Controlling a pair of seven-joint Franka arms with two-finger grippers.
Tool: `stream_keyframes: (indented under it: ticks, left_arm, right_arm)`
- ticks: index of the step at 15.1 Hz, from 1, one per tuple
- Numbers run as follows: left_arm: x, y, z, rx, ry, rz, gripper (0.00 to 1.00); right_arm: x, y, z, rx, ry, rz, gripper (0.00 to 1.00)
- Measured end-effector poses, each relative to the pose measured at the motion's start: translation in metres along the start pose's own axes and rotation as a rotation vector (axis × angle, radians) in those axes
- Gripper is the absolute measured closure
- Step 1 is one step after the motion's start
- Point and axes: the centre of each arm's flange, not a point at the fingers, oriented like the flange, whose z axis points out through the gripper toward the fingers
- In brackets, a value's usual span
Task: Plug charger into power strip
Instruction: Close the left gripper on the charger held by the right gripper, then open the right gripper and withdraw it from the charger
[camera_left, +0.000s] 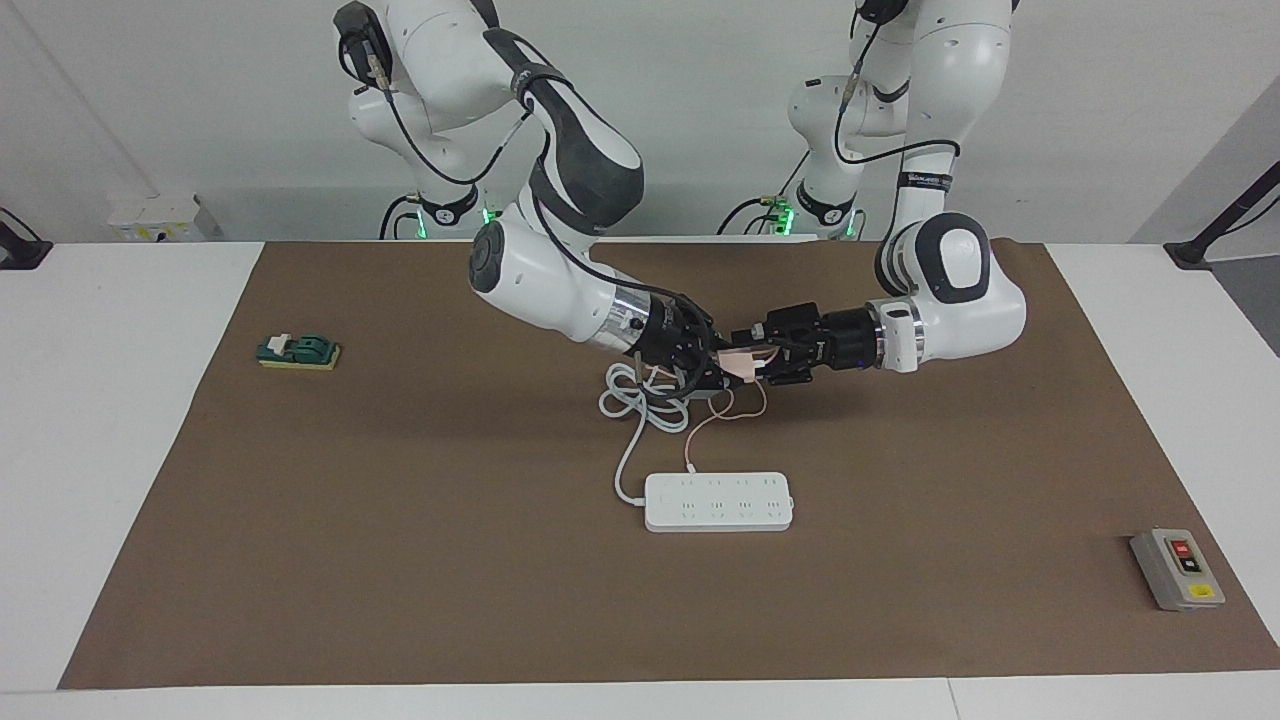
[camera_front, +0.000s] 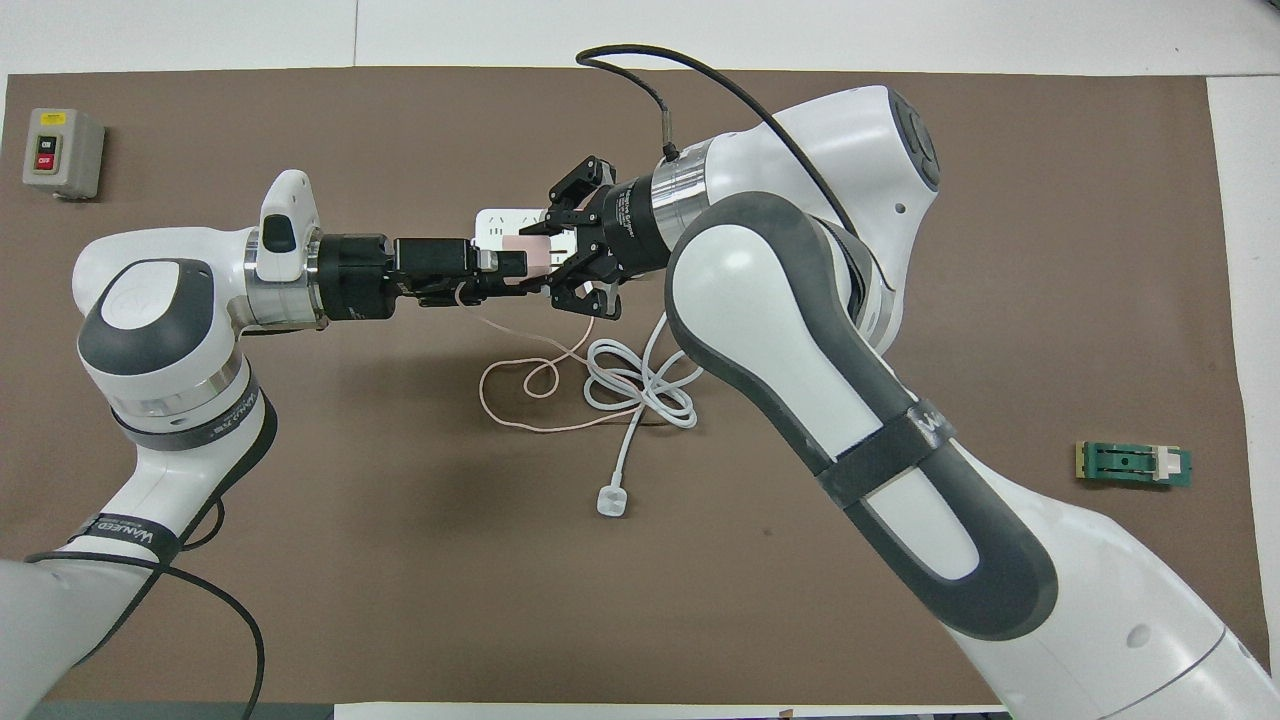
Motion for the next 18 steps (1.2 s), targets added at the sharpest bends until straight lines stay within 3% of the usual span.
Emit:
stream_keyframes:
  ticks: [1,8,9,10,12,18]
  left_arm:
    - [0.0000,0.0001,0.0001,0.000,0.000,0.000,0.47]
    - [0.0006,0.0029,0.0045,0.005,0.001,0.007,0.51]
    - [0.0010,0.0030,0.0041,0.005,0.004,0.006,0.61]
    - [0.0011,0.0032,0.0040,0.004,0.005,0.005,0.61]
    - [0.0020,0.0028,0.0019,0.003,0.011,-0.003,0.71]
    - [0.0020,0.0028,0.0019,0.004,0.011,-0.005,0.71]
  right_arm:
    - [0.0000,-0.0002,-0.0002,0.002,0.000,0.000,0.52]
    - [0.0000,-0.0003,-0.0002,0.002,0.000,0.000,0.52]
    - [0.0001,-0.0005,-0.0005,0.004,-0.001,0.001,0.52]
    - [0.0001,-0.0006,-0.0007,0.004,-0.002,0.002,0.52]
    - [0.0009,-0.0015,-0.0018,0.007,-0.003,0.004,0.52]
    - [0.0009,-0.0015,-0.0017,0.007,-0.003,0.005,0.52]
